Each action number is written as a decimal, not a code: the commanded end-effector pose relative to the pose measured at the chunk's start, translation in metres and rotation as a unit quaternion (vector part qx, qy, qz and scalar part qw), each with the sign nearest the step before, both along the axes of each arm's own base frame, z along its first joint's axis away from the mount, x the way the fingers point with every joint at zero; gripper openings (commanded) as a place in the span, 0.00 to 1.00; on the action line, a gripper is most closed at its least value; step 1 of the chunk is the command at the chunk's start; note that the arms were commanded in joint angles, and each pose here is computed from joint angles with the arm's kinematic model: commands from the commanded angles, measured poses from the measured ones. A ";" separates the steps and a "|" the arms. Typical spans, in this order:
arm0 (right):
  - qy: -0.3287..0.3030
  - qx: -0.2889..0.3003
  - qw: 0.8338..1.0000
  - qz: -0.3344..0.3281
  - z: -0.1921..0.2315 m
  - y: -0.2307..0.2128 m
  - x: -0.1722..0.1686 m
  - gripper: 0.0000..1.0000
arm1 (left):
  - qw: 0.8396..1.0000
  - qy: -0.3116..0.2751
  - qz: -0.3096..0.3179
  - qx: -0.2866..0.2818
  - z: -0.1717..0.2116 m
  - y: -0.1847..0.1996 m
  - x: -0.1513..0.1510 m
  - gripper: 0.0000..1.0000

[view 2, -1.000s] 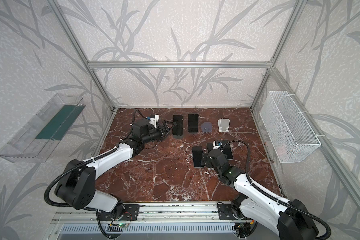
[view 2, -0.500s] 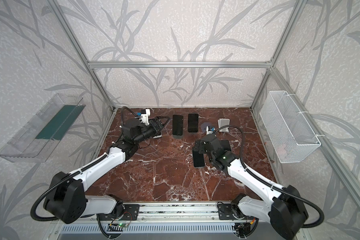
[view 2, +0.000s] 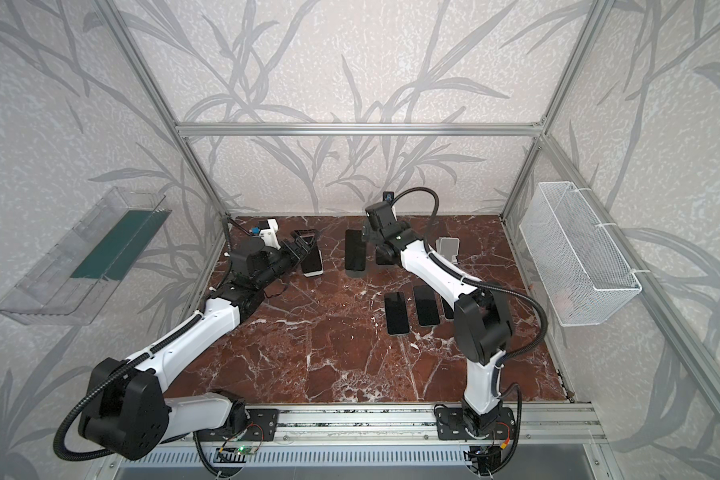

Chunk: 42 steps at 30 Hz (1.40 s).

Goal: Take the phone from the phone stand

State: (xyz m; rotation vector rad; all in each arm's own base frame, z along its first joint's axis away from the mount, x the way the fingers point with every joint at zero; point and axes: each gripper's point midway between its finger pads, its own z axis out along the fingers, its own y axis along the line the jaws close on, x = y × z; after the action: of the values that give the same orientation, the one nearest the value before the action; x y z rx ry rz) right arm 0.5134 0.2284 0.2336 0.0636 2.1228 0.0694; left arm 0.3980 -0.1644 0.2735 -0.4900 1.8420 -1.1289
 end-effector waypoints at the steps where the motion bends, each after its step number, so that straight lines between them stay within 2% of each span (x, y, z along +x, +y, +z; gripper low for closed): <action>1: 0.042 -0.044 0.998 -0.015 -0.007 -0.015 0.005 0.99 | 1.000 -0.012 0.013 -0.013 0.012 0.008 -0.002 0.96; 6: 0.021 -0.055 0.998 -0.013 0.008 -0.015 0.025 0.99 | 0.999 -0.009 0.022 -0.033 0.010 0.015 0.001 0.95; 9: 0.043 -0.039 0.998 -0.010 0.004 -0.014 0.038 0.99 | 0.999 -0.004 0.024 -0.039 0.008 0.017 0.003 0.95; 16: 0.101 -0.043 0.994 0.002 -0.032 -0.005 0.049 0.99 | 0.999 0.005 0.024 -0.046 0.001 0.019 0.008 0.95; 32: 0.121 -0.019 0.992 -0.013 -0.063 -0.006 0.043 0.96 | 0.998 0.005 0.013 -0.055 0.002 0.018 0.011 0.95; 42: 0.102 0.020 0.994 -0.027 -0.068 -0.011 0.037 0.86 | 0.998 0.004 0.012 -0.064 0.005 0.018 0.011 0.94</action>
State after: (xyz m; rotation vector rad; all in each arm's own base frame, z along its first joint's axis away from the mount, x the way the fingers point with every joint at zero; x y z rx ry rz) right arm 0.5411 0.2175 0.1169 0.0906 2.4416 -0.0129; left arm 0.4074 -0.1466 0.2697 -0.6029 1.8051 -1.2073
